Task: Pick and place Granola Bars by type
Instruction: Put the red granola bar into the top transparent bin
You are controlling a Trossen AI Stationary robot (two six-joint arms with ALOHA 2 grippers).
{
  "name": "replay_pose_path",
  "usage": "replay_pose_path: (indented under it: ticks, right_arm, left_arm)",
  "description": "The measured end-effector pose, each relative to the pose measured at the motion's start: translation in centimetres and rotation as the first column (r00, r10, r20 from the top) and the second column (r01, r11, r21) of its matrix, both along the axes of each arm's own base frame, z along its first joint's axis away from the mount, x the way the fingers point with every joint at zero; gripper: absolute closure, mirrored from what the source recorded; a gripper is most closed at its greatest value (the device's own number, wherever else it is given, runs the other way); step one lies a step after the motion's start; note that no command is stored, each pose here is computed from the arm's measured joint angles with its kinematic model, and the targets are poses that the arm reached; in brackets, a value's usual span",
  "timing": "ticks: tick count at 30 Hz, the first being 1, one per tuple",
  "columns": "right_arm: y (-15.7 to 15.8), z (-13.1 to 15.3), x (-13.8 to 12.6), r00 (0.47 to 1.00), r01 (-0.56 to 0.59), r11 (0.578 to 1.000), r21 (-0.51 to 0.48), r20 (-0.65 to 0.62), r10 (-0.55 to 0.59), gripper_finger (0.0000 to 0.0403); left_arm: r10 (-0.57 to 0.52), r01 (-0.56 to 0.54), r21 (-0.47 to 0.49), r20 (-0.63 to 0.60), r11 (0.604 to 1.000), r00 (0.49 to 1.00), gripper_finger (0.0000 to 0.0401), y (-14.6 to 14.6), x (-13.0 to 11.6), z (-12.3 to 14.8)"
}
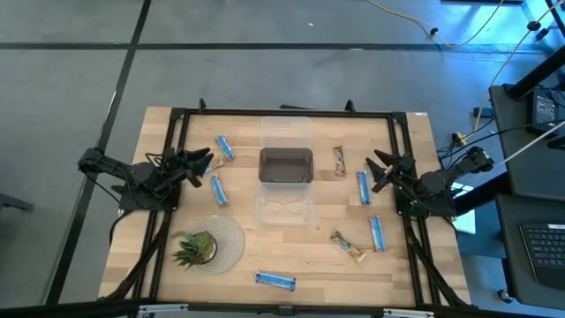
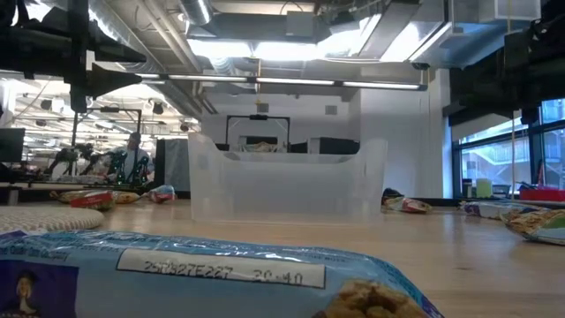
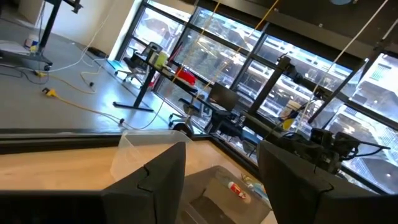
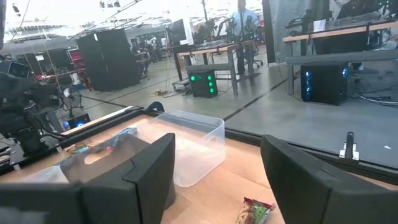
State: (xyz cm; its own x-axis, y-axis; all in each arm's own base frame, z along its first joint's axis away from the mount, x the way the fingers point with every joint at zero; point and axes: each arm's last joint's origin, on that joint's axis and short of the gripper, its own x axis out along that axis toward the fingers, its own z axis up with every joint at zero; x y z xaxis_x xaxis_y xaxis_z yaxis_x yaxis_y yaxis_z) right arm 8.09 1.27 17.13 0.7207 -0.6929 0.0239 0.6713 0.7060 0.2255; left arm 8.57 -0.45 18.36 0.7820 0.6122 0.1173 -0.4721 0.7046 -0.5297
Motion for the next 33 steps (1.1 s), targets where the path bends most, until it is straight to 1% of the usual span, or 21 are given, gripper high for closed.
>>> replay_pose_path:
  ticks: [6, 8, 11, 15, 18, 24, 29, 33]
  right_arm:
    - [-0.05, 0.0, -0.05, 1.0, 0.025, 1.0, 0.002, -0.001, -0.025, 0.0164]
    - [-0.07, -0.01, -0.07, 0.999, 0.033, 0.999, 0.002, -0.002, -0.033, 0.0164]
    - [-0.1, -0.01, -0.1, 0.999, 0.05, 0.999, 0.003, -0.002, -0.05, 0.0164]
    - [-0.11, -0.02, -0.11, 0.999, 0.054, 0.999, 0.003, -0.003, -0.054, 0.0164]
    - [-0.11, -0.01, -0.11, 0.999, 0.054, 0.999, 0.004, -0.002, -0.054, 0.0164]
    - [-0.11, -0.02, -0.11, 0.999, 0.054, 0.999, 0.004, -0.002, -0.054, 0.0164]
    - [-0.11, -0.01, -0.11, 0.999, 0.054, 0.999, 0.004, -0.002, -0.054, 0.0164]
    - [-0.12, -0.01, -0.12, 0.998, 0.057, 0.998, 0.004, -0.002, -0.057, 0.0164]
  left_arm:
    - [0.006, -0.004, 0.051, -0.039, 0.999, 0.999, 0.0208, -0.01, 0.0, 0.0]
    - [-0.01, 0.013, 0.061, -0.043, 0.998, 0.999, 0.0203, -0.05, 0.03, 0.01]
    - [-0.038, 0.041, 0.067, -0.041, 0.997, 0.998, 0.0185, -0.12, 0.08, 0.02]
    - [-0.03, 0.034, 0.077, -0.05, 0.996, 0.998, 0.0155, -0.1, 0.07, 0.02]
    - [-0.028, 0.032, 0.078, -0.051, 0.996, 0.998, 0.0142, -0.1, 0.07, 0.01]
    - [-0.026, 0.027, 0.042, -0.025, 0.999, 0.999, 0.0139, -0.08, 0.06, 0.02]
    - [0.017, -0.014, -0.053, 0.041, 0.999, 0.999, 0.0139, 0.06, -0.05, 0.03]
    - [0.027, -0.023, -0.062, 0.055, 0.998, 0.998, 0.0139, 0.17, -0.14, 0.48]
